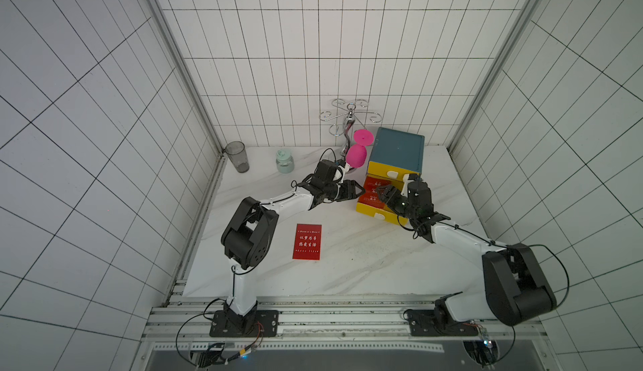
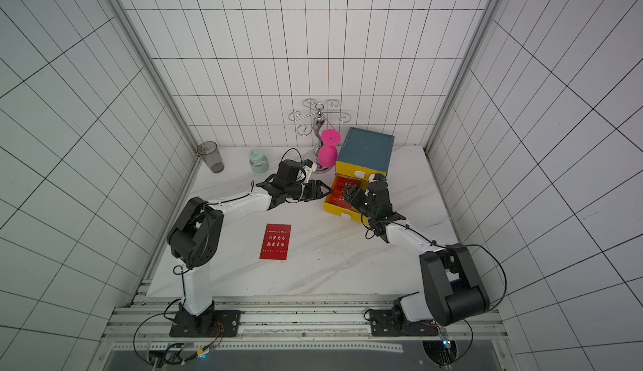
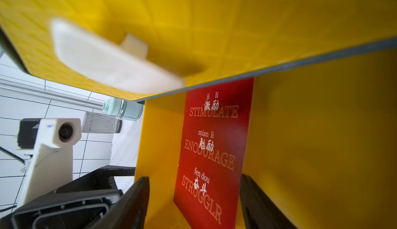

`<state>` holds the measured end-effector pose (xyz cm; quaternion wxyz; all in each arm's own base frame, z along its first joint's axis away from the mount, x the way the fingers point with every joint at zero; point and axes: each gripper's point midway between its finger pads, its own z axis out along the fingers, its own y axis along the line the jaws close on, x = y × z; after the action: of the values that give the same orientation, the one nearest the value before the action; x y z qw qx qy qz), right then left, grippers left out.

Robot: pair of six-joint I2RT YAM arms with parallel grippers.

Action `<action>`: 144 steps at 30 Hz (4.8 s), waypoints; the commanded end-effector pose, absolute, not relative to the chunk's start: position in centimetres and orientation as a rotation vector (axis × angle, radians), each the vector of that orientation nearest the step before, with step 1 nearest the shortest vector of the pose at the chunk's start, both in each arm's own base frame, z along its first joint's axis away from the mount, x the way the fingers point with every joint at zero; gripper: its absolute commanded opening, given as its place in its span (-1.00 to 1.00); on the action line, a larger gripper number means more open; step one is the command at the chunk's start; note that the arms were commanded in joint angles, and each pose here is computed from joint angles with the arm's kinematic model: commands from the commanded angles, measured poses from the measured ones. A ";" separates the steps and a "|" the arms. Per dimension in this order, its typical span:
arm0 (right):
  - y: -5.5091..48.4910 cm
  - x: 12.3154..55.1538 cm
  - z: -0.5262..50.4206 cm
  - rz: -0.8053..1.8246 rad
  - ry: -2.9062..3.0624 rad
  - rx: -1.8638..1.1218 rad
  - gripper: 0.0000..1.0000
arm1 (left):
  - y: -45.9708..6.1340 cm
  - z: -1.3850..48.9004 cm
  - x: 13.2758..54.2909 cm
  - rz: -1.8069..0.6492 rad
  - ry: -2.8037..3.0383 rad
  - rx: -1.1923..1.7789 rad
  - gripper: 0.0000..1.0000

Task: Take the postcards out of the drawer
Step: Pick up the postcard from the drawer, then place the postcard at the center of the board.

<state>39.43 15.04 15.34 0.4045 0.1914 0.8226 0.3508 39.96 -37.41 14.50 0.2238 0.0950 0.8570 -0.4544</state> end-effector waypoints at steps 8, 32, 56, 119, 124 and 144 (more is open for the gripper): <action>14.9 39.3 16.2 0.940 2.037 0.491 0.25 | -38.2 15.6 40.5 -1.277 2.314 0.284 0.24; 13.4 39.3 13.5 0.884 2.082 0.627 -0.69 | -38.0 15.6 40.7 -1.277 2.315 0.268 0.24; 10.9 38.3 21.9 0.982 1.971 0.707 -1.00 | -32.7 22.5 42.4 -1.241 2.178 0.137 0.39; 20.0 27.1 21.8 1.609 2.042 0.287 -1.00 | -33.4 21.1 33.9 -1.866 2.019 0.097 -0.91; 20.1 26.9 21.4 1.591 2.058 0.293 -1.00 | -32.9 20.9 33.5 -1.845 2.029 0.093 -1.00; 16.2 27.6 25.0 1.164 2.136 0.199 0.61 | -24.5 14.5 30.2 -1.290 2.549 0.148 -1.00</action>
<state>27.34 16.70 25.15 0.3453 0.0802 0.8100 0.4671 32.34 -25.77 18.38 0.1876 0.0447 0.8418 -0.5042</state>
